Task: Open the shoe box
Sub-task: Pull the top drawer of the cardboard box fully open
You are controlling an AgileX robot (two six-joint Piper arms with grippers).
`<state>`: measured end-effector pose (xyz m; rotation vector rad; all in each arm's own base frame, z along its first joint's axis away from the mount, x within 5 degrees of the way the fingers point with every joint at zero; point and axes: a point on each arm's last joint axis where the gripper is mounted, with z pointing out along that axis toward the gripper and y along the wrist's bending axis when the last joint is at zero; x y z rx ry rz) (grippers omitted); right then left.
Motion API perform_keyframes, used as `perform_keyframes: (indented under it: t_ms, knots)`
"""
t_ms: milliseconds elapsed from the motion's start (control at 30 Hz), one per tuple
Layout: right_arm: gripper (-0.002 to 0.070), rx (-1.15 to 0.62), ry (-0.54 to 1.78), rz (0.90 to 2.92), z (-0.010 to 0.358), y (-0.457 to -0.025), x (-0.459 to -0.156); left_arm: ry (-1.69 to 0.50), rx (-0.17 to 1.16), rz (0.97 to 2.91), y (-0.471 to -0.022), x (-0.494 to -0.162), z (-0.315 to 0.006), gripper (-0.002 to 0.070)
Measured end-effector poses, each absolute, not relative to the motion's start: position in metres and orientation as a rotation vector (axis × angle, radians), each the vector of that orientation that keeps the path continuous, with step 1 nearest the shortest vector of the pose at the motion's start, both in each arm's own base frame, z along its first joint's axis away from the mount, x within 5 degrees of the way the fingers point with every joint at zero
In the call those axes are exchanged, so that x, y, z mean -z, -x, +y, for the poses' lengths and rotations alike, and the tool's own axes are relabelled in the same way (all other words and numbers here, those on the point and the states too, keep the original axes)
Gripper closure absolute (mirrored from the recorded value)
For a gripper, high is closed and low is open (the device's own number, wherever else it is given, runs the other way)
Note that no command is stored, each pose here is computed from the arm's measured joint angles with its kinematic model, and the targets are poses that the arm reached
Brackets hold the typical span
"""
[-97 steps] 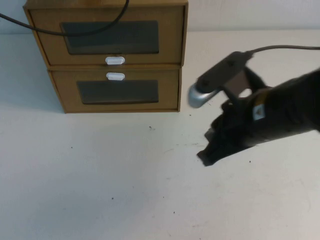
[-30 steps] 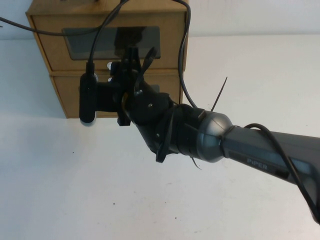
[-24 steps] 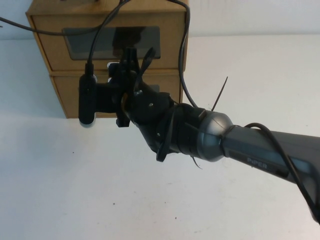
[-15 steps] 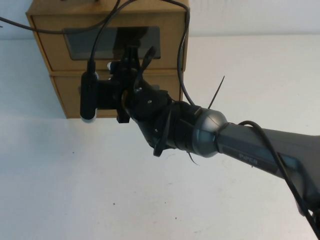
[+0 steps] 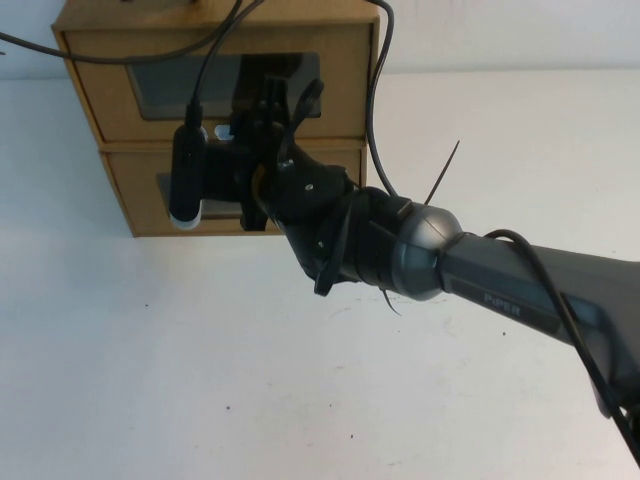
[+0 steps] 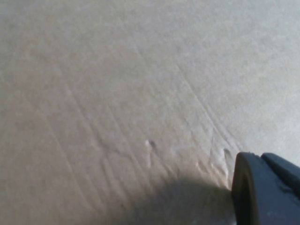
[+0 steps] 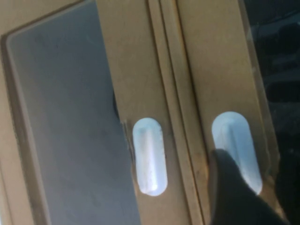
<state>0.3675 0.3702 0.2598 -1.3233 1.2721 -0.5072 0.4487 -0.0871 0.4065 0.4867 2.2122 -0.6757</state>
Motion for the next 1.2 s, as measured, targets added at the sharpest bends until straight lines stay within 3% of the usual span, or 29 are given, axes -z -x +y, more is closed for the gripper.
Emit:
perform_keyframes:
  t_ms: [300, 1200]
  knots:
    - [0.0501, 0.488, 1.331, 1.262, 0.3713, -0.3676, -0.2607, -0.487, 0.674, 2.213, -0.4487, -0.4064, -0.0870, 0.0680]
    - [0.0503, 0.497, 1.348, 1.256, 0.3726, -0.3709, -0.2534, -0.487, 0.671, 2.214, -0.4488, -0.4063, -0.0869, 0.0680]
